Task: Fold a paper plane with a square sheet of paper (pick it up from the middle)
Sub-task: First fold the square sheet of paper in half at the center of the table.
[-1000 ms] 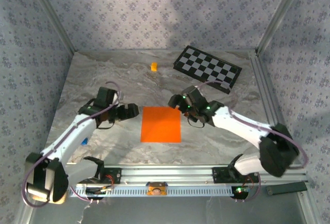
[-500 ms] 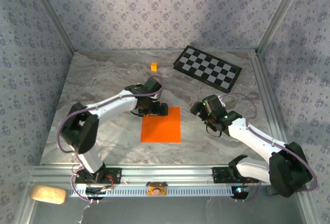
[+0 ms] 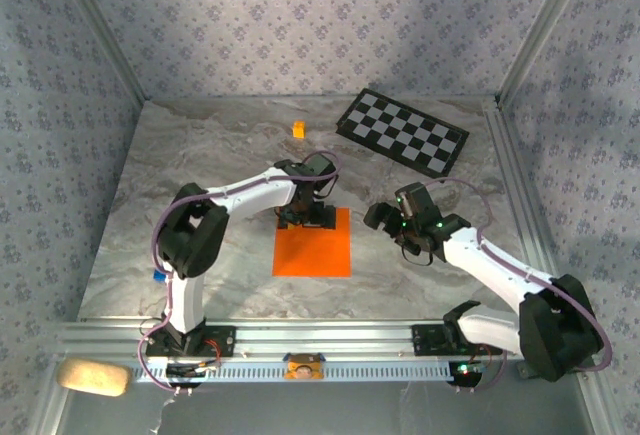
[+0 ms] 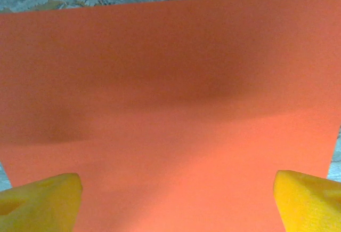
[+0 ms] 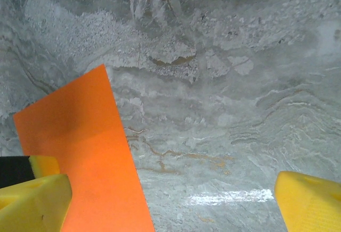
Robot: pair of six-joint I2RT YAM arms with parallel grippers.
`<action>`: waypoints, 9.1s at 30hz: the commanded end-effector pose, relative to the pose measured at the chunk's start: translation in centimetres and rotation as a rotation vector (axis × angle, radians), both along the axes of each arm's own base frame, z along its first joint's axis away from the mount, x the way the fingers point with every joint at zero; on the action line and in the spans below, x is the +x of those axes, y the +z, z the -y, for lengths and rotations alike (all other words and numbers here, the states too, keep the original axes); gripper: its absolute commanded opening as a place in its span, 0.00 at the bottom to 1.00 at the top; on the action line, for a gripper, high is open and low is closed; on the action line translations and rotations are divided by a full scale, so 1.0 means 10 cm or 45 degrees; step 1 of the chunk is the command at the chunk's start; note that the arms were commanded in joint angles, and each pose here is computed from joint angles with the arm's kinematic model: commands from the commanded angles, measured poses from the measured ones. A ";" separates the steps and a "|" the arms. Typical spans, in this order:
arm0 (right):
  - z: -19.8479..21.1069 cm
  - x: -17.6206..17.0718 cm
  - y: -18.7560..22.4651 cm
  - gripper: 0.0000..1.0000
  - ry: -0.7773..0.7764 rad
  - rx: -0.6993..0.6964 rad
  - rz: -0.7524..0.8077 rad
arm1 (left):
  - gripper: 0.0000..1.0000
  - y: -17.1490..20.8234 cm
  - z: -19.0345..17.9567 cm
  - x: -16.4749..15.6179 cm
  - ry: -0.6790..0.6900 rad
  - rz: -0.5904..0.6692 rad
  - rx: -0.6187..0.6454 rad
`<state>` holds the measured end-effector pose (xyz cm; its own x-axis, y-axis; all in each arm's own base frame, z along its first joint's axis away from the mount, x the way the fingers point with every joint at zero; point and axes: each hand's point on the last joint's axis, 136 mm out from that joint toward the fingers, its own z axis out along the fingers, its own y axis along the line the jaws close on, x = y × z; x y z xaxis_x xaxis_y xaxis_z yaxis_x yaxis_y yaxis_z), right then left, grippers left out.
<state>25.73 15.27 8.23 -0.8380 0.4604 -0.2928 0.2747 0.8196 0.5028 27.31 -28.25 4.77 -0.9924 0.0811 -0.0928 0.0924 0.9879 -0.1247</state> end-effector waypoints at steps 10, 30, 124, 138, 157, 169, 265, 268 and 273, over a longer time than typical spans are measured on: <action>0.00 -0.01 -0.07 1.00 0.035 -0.030 -0.048 | 0.94 -0.14 -0.04 -0.09 0.039 -0.057 0.094; 0.04 -0.04 -0.17 1.00 0.011 -0.071 -0.135 | 0.96 -0.43 -0.08 -0.18 0.044 -0.115 0.203; 0.25 0.22 0.34 0.95 -0.099 0.189 0.173 | 0.43 0.53 0.84 0.08 0.071 -0.057 -1.152; -0.18 0.14 0.31 0.62 0.205 0.386 0.127 | 0.40 0.04 0.70 -0.06 -0.048 -0.202 -0.966; -0.61 0.05 -0.03 0.45 0.437 0.368 -0.013 | 0.58 0.00 0.38 0.07 -0.043 0.046 -0.550; -0.68 0.12 -0.04 0.47 0.434 0.362 -0.016 | 0.52 0.08 0.17 0.09 -0.019 0.123 -0.430; -0.61 0.10 -0.17 0.54 0.385 0.239 -0.054 | 0.56 -0.58 0.00 0.11 -0.027 0.005 -0.137; -0.60 0.10 -0.17 0.54 0.384 0.238 -0.053 | 0.57 -0.59 -0.01 0.11 -0.052 0.004 -0.126; -0.60 0.09 -0.18 0.54 0.381 0.236 -0.056 | 0.59 -0.59 0.00 0.14 -0.069 0.017 -0.114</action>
